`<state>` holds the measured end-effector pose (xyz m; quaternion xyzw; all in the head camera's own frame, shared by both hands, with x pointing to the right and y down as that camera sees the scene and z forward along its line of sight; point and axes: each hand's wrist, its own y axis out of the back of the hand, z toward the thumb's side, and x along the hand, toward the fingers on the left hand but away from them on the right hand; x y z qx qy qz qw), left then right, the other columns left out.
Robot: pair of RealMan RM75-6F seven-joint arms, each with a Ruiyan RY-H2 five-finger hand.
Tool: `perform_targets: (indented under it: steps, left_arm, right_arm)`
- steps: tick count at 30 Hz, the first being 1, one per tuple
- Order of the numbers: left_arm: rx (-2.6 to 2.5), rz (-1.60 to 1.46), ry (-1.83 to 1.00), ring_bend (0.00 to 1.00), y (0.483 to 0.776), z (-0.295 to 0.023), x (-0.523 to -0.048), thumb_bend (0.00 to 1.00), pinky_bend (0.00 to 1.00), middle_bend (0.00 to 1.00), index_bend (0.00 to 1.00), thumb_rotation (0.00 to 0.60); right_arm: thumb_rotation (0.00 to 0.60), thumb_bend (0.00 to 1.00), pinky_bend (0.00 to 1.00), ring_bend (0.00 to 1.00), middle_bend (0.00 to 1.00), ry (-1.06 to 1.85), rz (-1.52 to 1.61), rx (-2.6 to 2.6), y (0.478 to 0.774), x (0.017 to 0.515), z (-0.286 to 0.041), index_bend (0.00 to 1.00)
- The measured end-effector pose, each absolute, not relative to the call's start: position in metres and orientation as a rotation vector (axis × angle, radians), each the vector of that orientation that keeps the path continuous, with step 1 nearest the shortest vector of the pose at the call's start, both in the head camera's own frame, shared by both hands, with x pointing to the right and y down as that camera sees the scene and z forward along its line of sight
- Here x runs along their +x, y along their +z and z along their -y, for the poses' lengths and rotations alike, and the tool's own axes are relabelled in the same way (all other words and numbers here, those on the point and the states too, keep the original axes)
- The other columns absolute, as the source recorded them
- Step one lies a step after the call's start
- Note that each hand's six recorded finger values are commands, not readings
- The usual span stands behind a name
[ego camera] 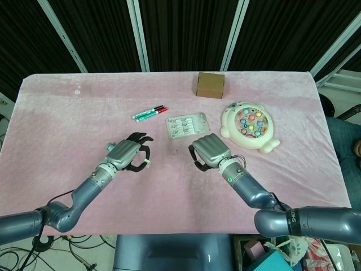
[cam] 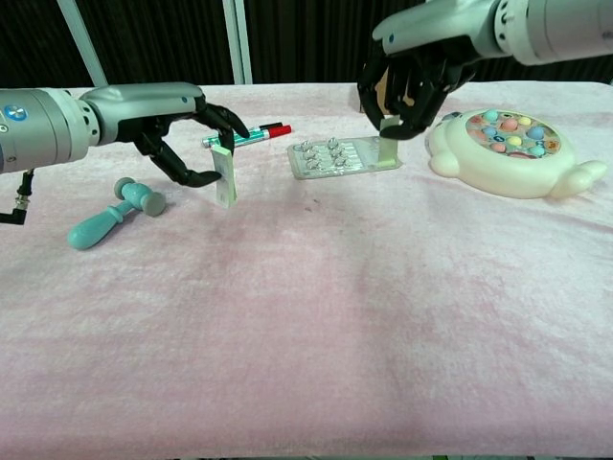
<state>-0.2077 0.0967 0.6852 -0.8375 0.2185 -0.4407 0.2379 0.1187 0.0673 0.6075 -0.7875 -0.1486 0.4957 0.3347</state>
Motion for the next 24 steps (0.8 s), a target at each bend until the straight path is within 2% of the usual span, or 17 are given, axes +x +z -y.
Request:
perform_targets:
  steps: [8, 11, 13, 14, 16, 18, 21, 24]
  left_arm:
    - [-2.472, -0.543, -1.384, 0.00, 0.699, -0.103, -0.209, 0.45, 0.00, 0.11, 0.57, 0.600]
    - [-2.457, -0.536, -1.421, 0.00, 0.704, -0.098, -0.215, 0.44, 0.00, 0.11, 0.55, 0.600]
    - [-2.433, -0.534, -1.443, 0.00, 0.708, -0.096, -0.221, 0.43, 0.00, 0.10, 0.50, 0.600]
    - [-2.424, -0.532, -1.449, 0.00, 0.709, -0.095, -0.223, 0.42, 0.00, 0.10, 0.47, 0.600]
    - [-2.401, -0.526, -1.452, 0.00, 0.712, -0.095, -0.225, 0.37, 0.00, 0.08, 0.32, 0.600]
    - [-2.369, -0.508, -1.440, 0.00, 0.713, -0.094, -0.225, 0.29, 0.00, 0.06, 0.21, 0.600]
    - [-2.307, -0.482, -1.408, 0.00, 0.713, -0.092, -0.225, 0.18, 0.00, 0.03, 0.10, 0.600]
    - [-2.274, -0.507, -1.365, 0.00, 0.708, -0.089, -0.222, 0.15, 0.00, 0.02, 0.07, 0.600]
  right_arm:
    - [0.600, 0.62, 0.96, 0.91, 0.78, 1.355, 0.317, -2.035, 0.637, 0.122, -0.080, 0.81]
    - [0.600, 0.57, 0.96, 0.91, 0.78, 1.365, 0.311, -2.034, 0.643, 0.123, -0.083, 0.81]
    - [0.600, 0.47, 0.95, 0.91, 0.78, 1.373, 0.304, -2.033, 0.647, 0.123, -0.085, 0.77]
    - [0.600, 0.39, 0.94, 0.90, 0.77, 1.379, 0.298, -2.032, 0.650, 0.124, -0.086, 0.73]
    - [0.600, 0.25, 0.91, 0.89, 0.75, 1.389, 0.287, -2.031, 0.655, 0.125, -0.089, 0.63]
    - [0.600, 0.11, 0.87, 0.86, 0.71, 1.407, 0.264, -2.021, 0.661, 0.127, -0.092, 0.41]
    - [0.600, 0.01, 0.82, 0.82, 0.65, 1.447, 0.206, -2.009, 0.668, 0.131, -0.098, 0.13]
    - [0.600, 0.00, 0.80, 0.77, 0.57, 1.491, 0.170, -2.006, 0.672, 0.134, -0.101, 0.03]
